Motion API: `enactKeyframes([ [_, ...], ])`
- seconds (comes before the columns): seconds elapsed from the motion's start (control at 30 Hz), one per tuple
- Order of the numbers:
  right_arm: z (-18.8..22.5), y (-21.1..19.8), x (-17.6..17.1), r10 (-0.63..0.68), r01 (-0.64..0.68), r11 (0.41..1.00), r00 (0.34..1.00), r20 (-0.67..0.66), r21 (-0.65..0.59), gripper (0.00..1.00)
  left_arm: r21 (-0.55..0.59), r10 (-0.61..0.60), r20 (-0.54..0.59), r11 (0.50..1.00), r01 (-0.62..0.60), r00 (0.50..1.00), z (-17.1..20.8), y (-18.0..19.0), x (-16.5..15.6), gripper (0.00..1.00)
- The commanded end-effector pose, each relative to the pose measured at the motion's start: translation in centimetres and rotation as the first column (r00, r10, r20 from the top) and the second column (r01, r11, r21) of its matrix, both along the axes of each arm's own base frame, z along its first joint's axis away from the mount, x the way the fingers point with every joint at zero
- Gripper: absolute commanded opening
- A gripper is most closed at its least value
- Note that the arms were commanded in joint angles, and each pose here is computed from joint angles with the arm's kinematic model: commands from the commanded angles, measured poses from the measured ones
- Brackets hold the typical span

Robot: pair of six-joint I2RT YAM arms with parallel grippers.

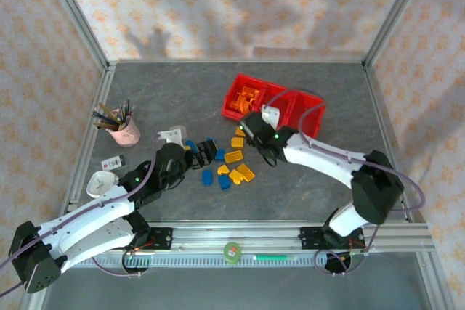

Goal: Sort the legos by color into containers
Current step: Place the lego in the container.

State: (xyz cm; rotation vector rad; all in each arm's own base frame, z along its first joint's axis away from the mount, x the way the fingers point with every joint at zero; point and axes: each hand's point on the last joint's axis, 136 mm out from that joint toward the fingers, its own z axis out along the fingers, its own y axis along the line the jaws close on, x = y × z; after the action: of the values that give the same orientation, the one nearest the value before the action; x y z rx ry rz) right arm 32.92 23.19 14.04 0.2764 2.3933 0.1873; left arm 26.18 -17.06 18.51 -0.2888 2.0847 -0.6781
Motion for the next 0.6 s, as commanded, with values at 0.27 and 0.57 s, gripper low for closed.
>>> enactKeyframes([
  [0.27, -0.1, 2.9, 13.9, 0.025, -0.02, 0.995, 0.998, 0.052, -0.095, 0.34, -0.009, 0.053, 0.044, 0.999, -0.053, 0.998, 1.3, 1.5, 3.5, 0.99],
  [0.57, 0.3, 3.9, 19.1, 0.038, -0.032, 0.994, 0.998, 0.059, -0.101, 0.48, -0.021, 0.047, 0.051, 0.999, -0.046, 0.998, 1.7, 1.5, 4.1, 0.99],
])
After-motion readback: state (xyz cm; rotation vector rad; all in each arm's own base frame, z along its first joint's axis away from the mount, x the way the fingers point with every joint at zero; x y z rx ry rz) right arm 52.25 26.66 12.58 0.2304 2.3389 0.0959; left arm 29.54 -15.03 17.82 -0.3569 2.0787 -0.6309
